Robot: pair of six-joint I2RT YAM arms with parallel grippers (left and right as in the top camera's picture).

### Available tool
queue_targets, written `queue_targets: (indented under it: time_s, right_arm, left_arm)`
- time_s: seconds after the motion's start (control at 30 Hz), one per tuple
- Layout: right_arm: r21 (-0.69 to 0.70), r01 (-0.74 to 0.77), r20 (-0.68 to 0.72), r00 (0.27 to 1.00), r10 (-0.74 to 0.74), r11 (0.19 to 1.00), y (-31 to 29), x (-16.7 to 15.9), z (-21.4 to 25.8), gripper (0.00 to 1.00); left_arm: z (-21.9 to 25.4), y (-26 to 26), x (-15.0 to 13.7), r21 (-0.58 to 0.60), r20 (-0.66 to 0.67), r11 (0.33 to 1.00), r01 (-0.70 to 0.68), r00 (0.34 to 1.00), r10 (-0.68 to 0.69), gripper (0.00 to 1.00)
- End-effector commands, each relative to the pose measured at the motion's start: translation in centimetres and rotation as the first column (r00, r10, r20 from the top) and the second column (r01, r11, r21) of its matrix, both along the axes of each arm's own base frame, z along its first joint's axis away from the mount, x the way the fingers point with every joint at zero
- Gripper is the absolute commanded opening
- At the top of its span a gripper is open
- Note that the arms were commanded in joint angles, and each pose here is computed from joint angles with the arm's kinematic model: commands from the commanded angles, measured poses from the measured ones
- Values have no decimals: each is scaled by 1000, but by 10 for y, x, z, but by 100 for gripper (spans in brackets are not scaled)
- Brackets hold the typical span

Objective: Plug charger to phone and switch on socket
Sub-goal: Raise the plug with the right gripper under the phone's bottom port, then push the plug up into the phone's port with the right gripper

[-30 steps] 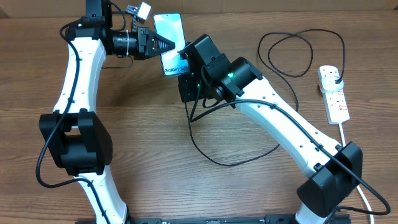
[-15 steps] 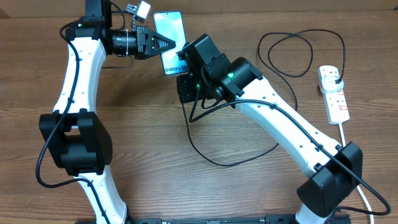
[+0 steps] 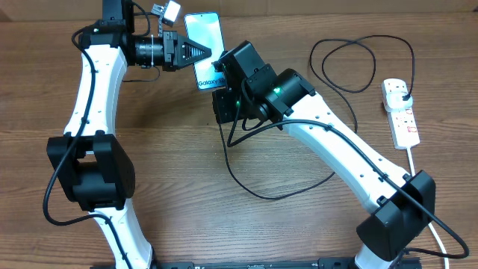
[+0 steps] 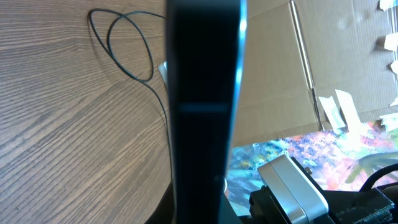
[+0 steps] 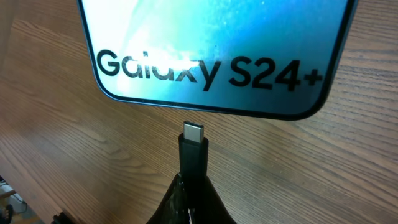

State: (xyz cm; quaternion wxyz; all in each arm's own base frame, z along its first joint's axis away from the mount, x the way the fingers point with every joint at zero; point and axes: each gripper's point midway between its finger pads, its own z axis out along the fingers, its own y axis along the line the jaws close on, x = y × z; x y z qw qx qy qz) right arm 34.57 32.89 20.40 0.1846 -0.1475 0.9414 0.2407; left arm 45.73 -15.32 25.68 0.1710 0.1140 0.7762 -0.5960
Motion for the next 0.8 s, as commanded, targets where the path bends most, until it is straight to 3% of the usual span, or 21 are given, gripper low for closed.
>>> queue_targets:
  time_s: [0.0,0.77]
  right_arm:
    - [42,10,63,998,-13,999,0,4,30,4]
    - [37,30,96,995,-34,999,-2,11,32,4]
  left_arm:
    - [17,0,-3,-34,37,999,13,999,-12,4]
    - [22,-1,-6,-62,50,998,32,998,-29,4]
